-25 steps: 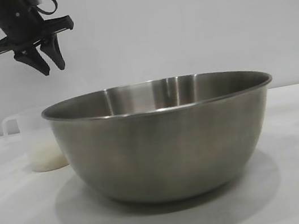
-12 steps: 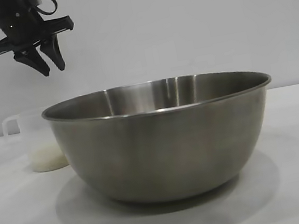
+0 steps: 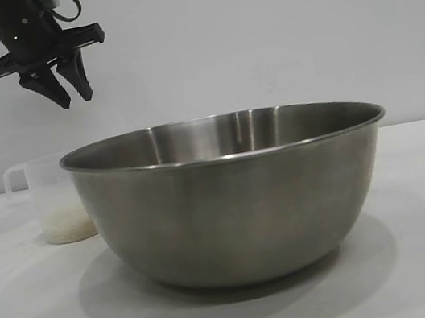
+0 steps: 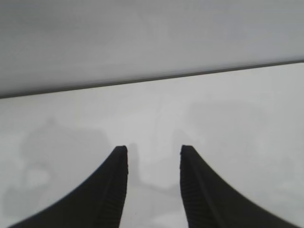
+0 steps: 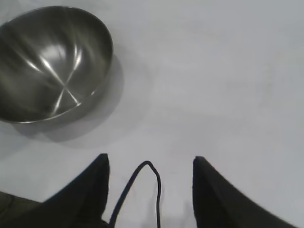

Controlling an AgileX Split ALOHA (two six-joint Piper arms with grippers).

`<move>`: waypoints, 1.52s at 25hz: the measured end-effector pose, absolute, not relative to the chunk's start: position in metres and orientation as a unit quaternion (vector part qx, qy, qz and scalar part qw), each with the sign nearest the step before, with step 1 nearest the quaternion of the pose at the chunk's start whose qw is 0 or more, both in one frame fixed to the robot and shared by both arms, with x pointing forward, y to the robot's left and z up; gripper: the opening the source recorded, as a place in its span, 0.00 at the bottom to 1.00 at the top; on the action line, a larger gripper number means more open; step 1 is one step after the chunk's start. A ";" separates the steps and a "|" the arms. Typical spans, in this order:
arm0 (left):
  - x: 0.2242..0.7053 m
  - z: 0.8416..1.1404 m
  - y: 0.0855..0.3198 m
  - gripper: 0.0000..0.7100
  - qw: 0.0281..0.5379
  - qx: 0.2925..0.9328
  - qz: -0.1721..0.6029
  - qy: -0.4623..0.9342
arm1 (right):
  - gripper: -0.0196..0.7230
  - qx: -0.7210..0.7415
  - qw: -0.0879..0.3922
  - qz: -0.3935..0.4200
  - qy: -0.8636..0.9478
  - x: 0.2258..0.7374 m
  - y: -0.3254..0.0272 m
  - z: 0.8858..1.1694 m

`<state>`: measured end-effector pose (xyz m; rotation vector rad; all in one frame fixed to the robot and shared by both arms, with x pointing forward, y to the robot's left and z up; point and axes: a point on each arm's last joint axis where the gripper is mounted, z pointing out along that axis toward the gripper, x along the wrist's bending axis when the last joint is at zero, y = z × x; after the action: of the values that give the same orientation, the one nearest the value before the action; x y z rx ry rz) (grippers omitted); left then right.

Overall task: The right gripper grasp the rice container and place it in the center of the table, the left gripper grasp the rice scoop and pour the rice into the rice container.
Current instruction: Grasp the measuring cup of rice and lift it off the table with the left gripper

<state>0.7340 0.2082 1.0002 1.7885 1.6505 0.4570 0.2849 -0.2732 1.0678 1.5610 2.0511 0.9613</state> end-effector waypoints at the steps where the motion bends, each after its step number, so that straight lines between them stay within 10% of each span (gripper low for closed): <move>1: 0.734 1.000 0.208 0.31 0.325 0.683 0.173 0.630 | 0.48 0.561 0.197 0.344 0.727 0.282 -0.274 1.065; 17: 0.733 0.999 0.208 0.31 0.322 0.685 0.171 0.631 | 0.48 0.623 0.323 0.365 0.612 0.232 -0.296 1.047; 38: 0.621 1.041 0.227 0.31 0.440 0.627 0.359 0.533 | 0.48 0.622 0.326 0.368 0.610 0.229 -0.296 1.043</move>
<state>0.6214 0.2275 1.0409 1.5585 1.3242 0.8906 0.2290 -0.2961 1.0434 1.6302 1.5979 0.9633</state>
